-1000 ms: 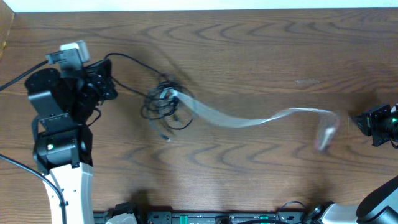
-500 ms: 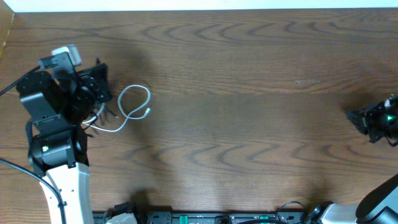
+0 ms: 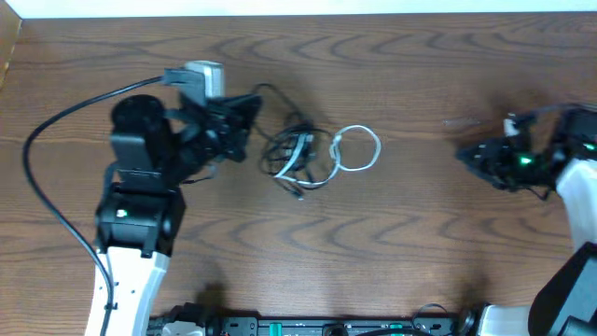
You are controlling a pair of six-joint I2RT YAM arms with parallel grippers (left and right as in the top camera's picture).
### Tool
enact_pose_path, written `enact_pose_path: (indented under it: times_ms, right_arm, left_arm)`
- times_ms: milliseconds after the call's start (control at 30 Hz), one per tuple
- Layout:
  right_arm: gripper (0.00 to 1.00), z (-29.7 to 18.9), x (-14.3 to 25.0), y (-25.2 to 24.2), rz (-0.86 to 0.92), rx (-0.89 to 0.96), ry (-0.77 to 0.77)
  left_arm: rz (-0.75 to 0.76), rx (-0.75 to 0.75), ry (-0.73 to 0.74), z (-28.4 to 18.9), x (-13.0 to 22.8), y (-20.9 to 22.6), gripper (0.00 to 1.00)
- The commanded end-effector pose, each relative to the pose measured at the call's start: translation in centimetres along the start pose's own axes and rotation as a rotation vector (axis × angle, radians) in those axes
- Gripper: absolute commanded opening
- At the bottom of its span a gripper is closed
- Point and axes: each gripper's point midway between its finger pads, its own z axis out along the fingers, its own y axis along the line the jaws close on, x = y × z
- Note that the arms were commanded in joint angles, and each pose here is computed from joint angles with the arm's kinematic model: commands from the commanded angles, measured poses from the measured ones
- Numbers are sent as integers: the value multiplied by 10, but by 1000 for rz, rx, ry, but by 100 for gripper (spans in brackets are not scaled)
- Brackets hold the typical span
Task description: Untangle cables
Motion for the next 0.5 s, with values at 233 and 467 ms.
enact_pose_path:
  times_ms: [233,467]
  right_arm:
    - [40,58,67,107,-356,-251,237]
    - [40,91,89,143,-368,-220,261]
  left_arm:
    - [40,93,6,21,6,-49,8]
    - [40,132,55,37,20,-59,7]
